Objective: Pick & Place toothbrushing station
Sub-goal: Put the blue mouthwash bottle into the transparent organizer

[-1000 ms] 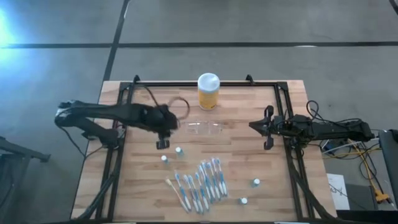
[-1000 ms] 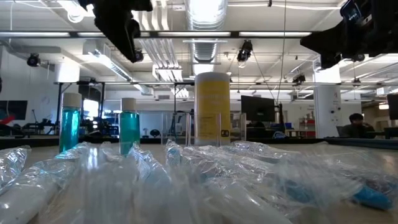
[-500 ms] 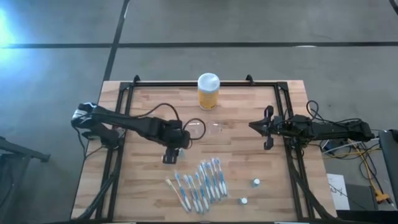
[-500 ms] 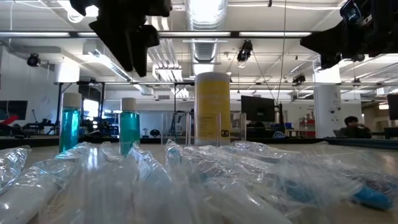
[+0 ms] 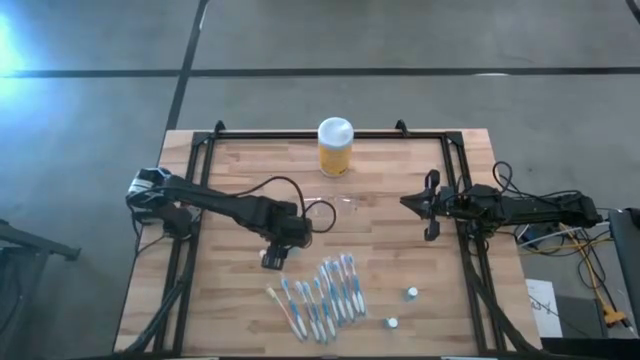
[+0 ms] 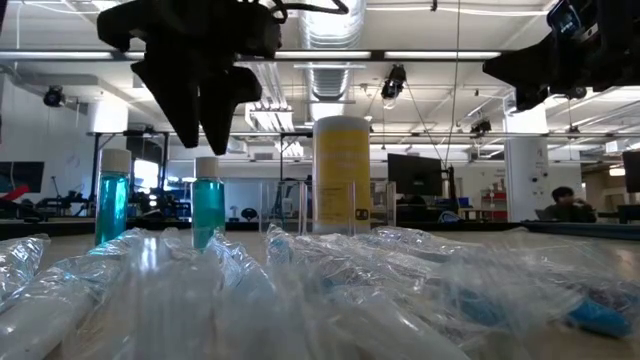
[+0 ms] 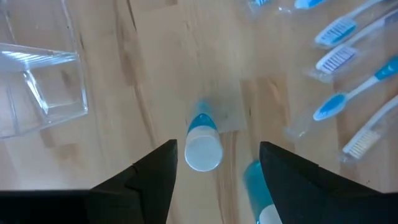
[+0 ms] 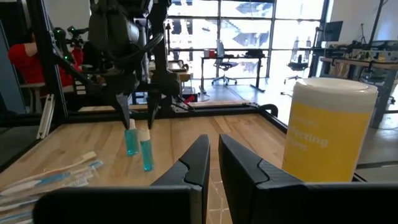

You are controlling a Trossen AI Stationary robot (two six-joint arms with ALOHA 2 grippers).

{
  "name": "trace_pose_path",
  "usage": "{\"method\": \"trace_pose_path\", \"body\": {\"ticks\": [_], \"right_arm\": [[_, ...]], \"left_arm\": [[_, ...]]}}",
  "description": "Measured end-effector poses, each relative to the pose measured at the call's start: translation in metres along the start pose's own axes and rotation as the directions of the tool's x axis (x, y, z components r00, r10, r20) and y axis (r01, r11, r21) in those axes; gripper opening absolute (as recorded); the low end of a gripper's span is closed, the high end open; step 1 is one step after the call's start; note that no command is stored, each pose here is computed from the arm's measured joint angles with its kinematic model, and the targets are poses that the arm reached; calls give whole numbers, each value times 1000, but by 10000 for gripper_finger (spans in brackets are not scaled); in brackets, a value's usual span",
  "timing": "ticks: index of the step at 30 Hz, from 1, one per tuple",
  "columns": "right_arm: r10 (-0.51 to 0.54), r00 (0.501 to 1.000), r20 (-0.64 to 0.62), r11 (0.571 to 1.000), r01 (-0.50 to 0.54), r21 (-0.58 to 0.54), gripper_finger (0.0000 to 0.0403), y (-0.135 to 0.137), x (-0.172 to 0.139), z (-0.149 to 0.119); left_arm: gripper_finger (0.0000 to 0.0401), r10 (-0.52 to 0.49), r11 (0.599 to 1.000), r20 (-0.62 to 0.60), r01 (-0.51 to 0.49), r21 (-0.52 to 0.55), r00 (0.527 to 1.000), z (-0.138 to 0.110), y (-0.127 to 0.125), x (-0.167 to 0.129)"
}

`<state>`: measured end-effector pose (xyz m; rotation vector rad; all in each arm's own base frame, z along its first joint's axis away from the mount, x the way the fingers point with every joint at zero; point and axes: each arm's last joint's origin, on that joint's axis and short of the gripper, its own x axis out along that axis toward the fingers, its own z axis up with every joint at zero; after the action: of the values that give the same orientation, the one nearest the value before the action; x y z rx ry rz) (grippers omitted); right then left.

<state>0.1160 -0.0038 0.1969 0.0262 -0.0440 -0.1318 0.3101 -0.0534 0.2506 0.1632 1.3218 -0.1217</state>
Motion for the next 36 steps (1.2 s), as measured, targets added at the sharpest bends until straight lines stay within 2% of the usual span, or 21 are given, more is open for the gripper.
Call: {"method": "trace_pose_path", "body": {"ticks": [20,36], "right_arm": [[0,1000,2,1000,0,1,34,0,0,0],[-1,1000,1,1000,1,-1,34,0,0,0]], "left_arm": [[229,25,999,-66,-22,45,997,5,0,23],[123,31,997,-61,-27,67,998,5,1,23]]}}
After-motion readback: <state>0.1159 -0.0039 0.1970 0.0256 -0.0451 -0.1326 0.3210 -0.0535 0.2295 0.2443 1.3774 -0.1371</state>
